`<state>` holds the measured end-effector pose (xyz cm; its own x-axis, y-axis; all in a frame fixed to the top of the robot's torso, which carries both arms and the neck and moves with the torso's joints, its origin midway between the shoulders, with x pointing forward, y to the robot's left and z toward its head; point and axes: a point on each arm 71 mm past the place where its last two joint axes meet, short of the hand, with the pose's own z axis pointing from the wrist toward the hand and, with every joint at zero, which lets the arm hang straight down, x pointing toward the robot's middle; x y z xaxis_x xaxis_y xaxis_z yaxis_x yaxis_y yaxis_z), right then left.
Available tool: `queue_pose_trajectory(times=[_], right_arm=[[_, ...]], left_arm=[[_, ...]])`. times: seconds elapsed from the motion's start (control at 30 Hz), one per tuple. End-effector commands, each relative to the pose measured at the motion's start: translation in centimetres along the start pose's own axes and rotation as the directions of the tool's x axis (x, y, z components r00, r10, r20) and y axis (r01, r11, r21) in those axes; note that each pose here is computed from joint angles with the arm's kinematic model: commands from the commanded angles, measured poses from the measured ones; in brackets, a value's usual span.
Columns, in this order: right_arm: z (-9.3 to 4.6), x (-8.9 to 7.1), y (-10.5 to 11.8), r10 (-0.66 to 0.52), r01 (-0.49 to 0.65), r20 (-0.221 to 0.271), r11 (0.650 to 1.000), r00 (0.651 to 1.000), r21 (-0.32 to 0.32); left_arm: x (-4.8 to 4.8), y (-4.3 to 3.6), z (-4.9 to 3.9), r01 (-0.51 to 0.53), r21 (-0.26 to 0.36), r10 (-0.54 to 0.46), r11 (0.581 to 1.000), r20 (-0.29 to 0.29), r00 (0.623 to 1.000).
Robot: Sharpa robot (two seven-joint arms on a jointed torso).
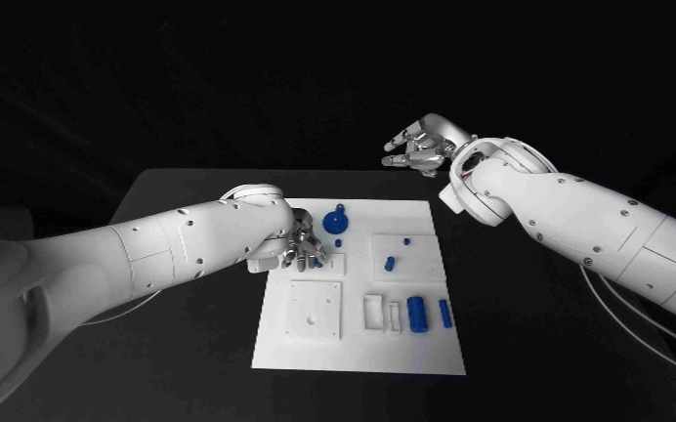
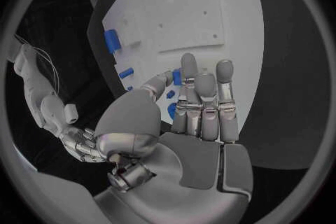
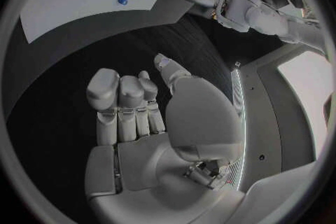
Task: Assemble the parts on the task board
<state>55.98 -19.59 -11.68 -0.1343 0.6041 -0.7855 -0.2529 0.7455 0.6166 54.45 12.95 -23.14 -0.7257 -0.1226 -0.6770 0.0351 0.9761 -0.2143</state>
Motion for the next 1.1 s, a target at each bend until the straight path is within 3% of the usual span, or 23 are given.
queue_pose_trajectory(times=[0.03,0.6,1.1], right_arm=[[-0.01,0.09,0.11,-0.004,0.004,-0.011,1.000,1.000,-0.007],[0.00,0.15,0.06,-0.004,0.004,-0.012,1.000,1.000,-0.006],[0.03,0.25,0.08,-0.003,0.003,-0.016,1.000,1.000,-0.006]], left_arm=[[0.01,0.00,0.08,-0.004,-0.002,0.004,1.000,0.022,1.000],[0.12,0.14,0.10,-0.009,-0.003,0.009,1.000,0.016,1.000],[0.65,-0.38,0.40,-0.029,-0.003,0.029,1.000,-0.002,1.000]])
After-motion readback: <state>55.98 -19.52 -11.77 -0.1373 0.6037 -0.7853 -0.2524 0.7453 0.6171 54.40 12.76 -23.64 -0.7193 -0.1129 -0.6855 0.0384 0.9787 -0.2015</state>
